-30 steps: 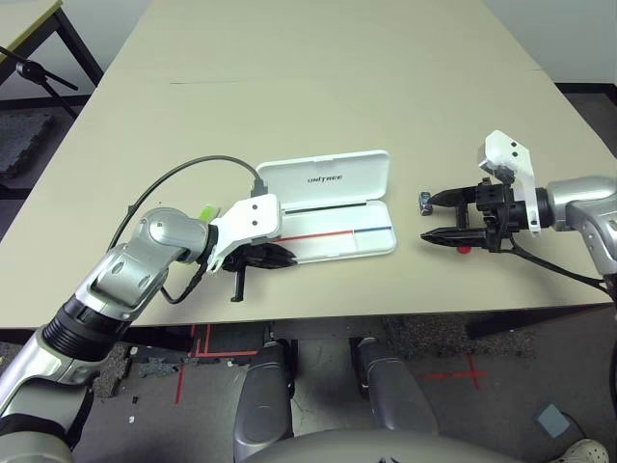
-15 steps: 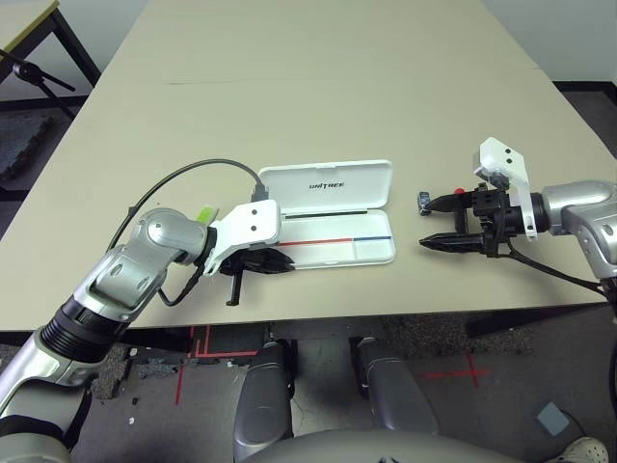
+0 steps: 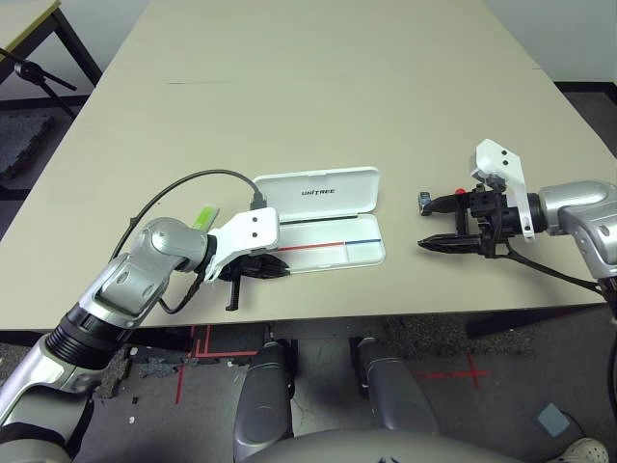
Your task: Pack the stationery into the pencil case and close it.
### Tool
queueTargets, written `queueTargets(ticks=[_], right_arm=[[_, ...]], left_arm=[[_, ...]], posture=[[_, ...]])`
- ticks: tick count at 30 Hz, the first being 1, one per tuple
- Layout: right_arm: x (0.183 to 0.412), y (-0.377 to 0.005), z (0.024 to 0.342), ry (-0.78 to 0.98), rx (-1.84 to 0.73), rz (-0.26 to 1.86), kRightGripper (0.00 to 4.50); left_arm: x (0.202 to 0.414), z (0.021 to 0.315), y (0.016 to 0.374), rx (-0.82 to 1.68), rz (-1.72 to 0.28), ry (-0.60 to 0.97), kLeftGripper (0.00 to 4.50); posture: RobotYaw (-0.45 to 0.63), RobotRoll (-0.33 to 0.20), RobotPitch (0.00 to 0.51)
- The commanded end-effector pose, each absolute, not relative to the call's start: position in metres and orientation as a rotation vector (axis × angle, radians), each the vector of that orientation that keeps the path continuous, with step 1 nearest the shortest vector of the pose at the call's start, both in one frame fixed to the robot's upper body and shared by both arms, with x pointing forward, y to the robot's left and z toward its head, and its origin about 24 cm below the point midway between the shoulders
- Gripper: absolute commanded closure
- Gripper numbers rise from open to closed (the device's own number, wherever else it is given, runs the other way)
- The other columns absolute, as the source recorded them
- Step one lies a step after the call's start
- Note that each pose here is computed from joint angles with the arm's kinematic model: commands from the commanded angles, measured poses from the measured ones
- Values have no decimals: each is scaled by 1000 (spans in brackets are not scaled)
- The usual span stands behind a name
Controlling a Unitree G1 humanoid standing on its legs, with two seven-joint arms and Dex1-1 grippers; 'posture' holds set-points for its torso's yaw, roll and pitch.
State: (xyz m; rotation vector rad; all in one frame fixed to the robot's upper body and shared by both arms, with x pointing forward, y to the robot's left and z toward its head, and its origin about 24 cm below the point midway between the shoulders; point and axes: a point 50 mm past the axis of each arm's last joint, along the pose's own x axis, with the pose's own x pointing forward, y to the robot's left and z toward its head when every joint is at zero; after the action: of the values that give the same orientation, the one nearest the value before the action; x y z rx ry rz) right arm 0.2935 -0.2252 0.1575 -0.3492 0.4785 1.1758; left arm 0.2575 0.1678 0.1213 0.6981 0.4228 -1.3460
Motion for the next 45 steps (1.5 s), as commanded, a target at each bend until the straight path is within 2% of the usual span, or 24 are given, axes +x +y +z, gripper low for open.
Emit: queueTargets(ticks=[1, 5, 9, 13, 19, 21, 24, 29, 37, 45], right_arm=[[295, -225, 155, 487, -358, 1178, 0], [295, -226, 157, 483, -361, 1173, 0], [295, -230, 161, 469, -346, 1165, 0], [296, -233, 173, 397, -275, 1153, 0], [312, -223, 199, 173, -178, 1016, 0], [323, -225, 207, 107, -164, 883, 0], [345, -240, 214, 145, -77, 571, 0], [354, -256, 217, 244, 83, 285, 0], [331, -253, 198, 471, 105, 195, 0], [310, -254, 160, 646, 120, 199, 0]], left_arm=[[256, 115, 170, 689, -1337, 428, 3023], [251, 127, 171, 681, -1349, 392, 1452], [241, 153, 171, 649, -1392, 335, 18], [239, 189, 174, 618, -1360, 221, 18], [241, 206, 174, 599, -1336, 175, 18], [242, 205, 172, 600, -1336, 180, 18], [244, 203, 169, 599, -1338, 185, 18], [245, 202, 165, 593, -1341, 183, 18], [247, 199, 164, 591, -1343, 191, 18], [249, 198, 163, 590, -1355, 191, 18]], posture=[[-91, 0, 174], [-94, 0, 170], [-96, 0, 166], [-98, 0, 163], [-98, 0, 163], [-108, 0, 164], [-119, 0, 165], [-123, 0, 167], [-136, 0, 173], [-150, 0, 177]])
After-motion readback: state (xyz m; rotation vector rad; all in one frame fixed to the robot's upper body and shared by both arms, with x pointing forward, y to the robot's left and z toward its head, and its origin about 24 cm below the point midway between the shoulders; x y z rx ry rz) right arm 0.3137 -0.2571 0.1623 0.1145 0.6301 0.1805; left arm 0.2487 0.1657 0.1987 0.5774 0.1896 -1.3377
